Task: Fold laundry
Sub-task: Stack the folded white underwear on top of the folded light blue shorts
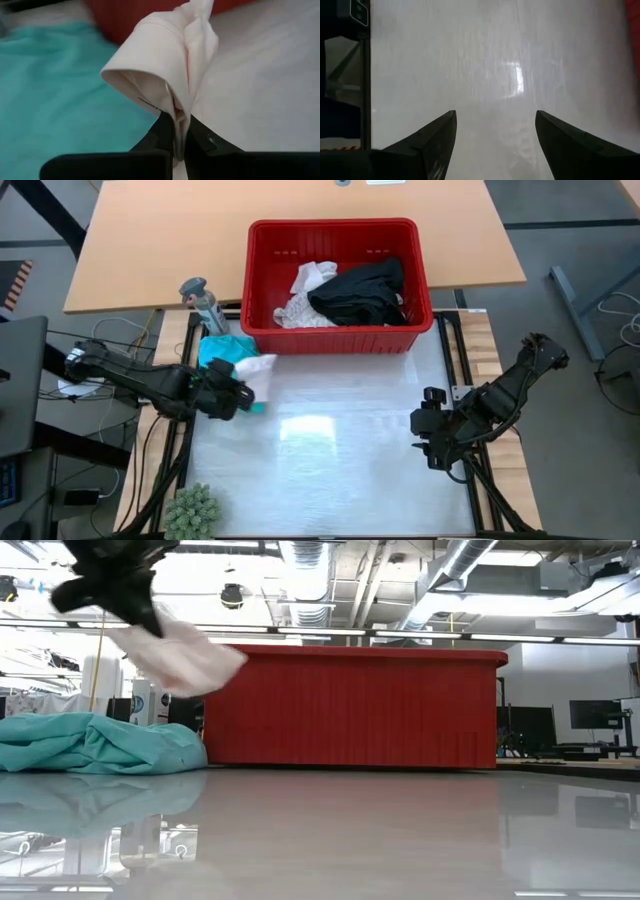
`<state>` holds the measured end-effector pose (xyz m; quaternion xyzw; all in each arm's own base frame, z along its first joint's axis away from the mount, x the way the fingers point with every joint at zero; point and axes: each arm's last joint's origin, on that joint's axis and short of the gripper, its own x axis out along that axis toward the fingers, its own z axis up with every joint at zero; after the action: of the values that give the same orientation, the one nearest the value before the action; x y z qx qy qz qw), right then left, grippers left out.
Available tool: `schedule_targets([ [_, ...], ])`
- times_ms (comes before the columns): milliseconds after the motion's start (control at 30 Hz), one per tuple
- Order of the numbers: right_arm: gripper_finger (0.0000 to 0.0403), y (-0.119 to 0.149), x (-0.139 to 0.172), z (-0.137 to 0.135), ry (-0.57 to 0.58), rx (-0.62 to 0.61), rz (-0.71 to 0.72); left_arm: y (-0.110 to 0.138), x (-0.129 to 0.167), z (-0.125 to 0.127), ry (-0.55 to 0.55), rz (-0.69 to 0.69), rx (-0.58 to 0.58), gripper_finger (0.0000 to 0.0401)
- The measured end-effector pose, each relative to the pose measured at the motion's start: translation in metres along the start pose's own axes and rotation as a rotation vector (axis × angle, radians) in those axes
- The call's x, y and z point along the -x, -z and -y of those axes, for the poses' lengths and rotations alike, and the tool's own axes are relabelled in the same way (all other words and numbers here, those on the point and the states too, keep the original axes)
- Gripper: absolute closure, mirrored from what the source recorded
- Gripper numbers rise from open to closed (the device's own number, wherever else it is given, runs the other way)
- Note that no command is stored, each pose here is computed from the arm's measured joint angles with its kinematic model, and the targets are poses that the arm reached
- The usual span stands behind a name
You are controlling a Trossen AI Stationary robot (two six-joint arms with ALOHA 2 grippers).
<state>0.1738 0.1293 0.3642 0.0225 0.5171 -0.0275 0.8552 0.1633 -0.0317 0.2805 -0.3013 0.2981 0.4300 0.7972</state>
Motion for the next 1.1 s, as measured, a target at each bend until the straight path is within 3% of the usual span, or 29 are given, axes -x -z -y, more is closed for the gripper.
schedule_targets([
  [200, 0.0106, 0.001, -0.003, 0.0, 0.015, 0.017, 0.002, -0.002, 0.01, -0.028, -0.124, 0.017, 0.059, 0.0401],
  [533, 0.0106, 0.011, -0.021, 0.0, 0.073, 0.055, -0.043, 0.017, -0.009, -0.065, 0.016, 0.056, 0.257, 0.0401],
  [800, 0.0106, 0.009, -0.022, -0.002, 0.053, 0.042, -0.018, 0.024, -0.024, -0.098, 0.022, 0.129, 0.411, 0.0401],
  [933, 0.0106, 0.008, -0.022, -0.003, 0.045, 0.037, -0.008, 0.022, -0.025, -0.102, 0.0, 0.119, 0.407, 0.0399],
  [1100, 0.0106, 0.007, -0.022, -0.003, 0.049, 0.039, 0.001, 0.02, -0.028, -0.103, -0.03, 0.114, 0.4, 0.0369],
])
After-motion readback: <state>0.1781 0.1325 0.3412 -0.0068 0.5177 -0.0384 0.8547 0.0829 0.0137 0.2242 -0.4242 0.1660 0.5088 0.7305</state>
